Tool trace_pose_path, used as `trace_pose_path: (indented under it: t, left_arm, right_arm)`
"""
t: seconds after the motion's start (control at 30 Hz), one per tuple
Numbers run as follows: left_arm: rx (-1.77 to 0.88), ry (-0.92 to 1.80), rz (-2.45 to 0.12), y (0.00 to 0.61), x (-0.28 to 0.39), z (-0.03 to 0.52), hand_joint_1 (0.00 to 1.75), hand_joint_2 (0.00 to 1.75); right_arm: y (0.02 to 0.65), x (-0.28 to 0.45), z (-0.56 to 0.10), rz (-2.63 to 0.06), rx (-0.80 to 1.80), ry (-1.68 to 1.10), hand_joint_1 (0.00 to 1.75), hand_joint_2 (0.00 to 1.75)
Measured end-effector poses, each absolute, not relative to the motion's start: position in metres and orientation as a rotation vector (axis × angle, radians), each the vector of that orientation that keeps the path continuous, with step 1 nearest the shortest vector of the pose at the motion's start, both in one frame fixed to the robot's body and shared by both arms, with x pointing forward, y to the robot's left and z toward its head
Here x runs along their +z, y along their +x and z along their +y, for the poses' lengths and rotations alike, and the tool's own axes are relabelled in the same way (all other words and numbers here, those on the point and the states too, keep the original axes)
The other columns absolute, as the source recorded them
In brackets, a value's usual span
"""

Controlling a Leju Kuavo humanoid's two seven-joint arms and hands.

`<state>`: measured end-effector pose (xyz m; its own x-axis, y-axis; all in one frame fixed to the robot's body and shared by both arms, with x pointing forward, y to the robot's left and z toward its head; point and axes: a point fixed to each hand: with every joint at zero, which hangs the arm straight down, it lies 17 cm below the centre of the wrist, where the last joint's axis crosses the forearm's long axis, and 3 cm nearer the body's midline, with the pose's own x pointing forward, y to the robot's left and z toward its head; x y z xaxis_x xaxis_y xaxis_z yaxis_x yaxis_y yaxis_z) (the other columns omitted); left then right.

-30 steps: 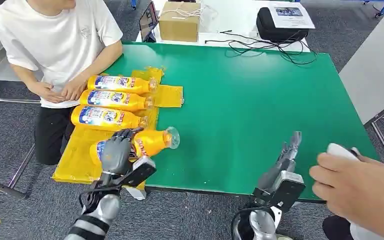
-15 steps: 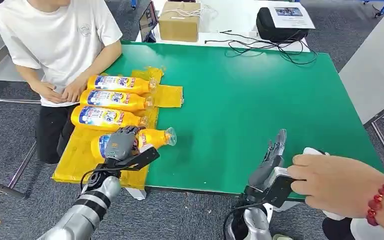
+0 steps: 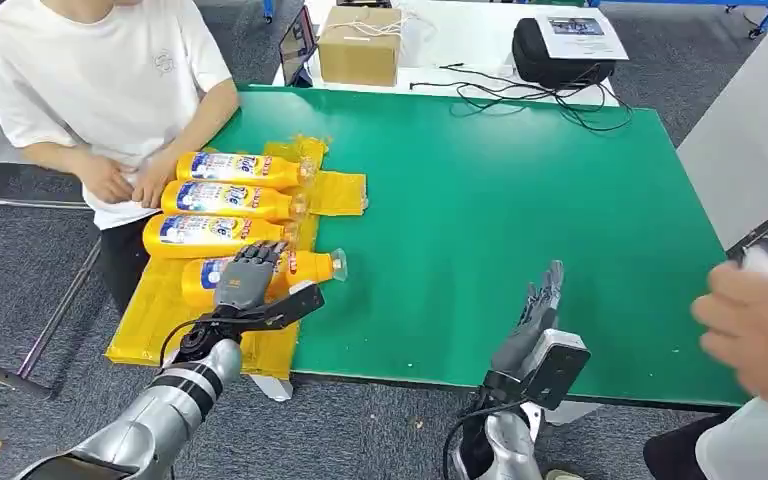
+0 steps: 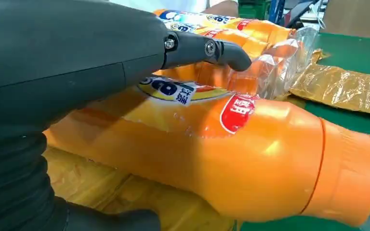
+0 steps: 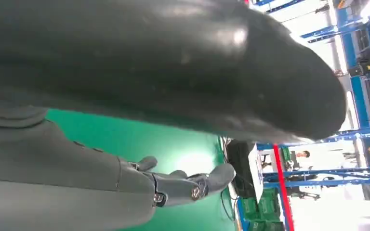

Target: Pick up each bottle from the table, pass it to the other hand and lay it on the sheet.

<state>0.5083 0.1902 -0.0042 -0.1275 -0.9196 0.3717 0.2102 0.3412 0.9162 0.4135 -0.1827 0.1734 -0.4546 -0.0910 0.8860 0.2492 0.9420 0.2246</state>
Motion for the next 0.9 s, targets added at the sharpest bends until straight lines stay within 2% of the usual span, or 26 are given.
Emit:
trace_pose_path:
  t: [0.27,0.37,0.57,0.63,0.67,0.7,0.83,0.9]
  left_arm:
    - [-1.131,0.416,-1.281,0.499,-0.021,0.168,0.00,1.75]
    - [-1.016,0.239,-1.398,0.493,-0.003,0.147,0.00,1.75]
    - [-0.810,0.131,-1.572,0.477,0.029,0.130,0.00,1.75]
    - [-0.619,0.036,-1.688,0.472,0.065,0.122,0.00,1.75]
    - [-0.533,-0.010,-1.738,0.470,0.083,0.120,0.00,1.75]
    - [-0.456,-0.053,-1.779,0.466,0.098,0.119,0.00,1.75]
    - [-0.129,-0.254,-1.919,0.452,0.167,0.120,0.00,1.75]
    - [-0.026,-0.347,-1.958,0.441,0.192,0.119,0.00,1.75]
  right_arm:
    - [0.415,0.163,-0.187,-1.977,-0.407,-0.117,0.00,0.00]
    - [0.414,0.160,-0.188,-1.971,-0.410,-0.118,0.00,0.00]
    - [0.411,0.154,-0.188,-1.958,-0.404,-0.122,0.00,0.00]
    - [0.406,0.150,-0.188,-1.953,-0.382,-0.146,0.00,0.00]
    - [0.403,0.151,-0.190,-1.958,-0.373,-0.178,0.00,1.75]
    - [0.400,0.154,-0.193,-1.965,-0.369,-0.223,0.00,0.00]
    - [0.387,0.174,-0.199,-1.998,-0.369,-0.402,0.00,0.00]
    - [0.382,0.187,-0.186,-2.043,-0.325,-0.406,0.00,0.00]
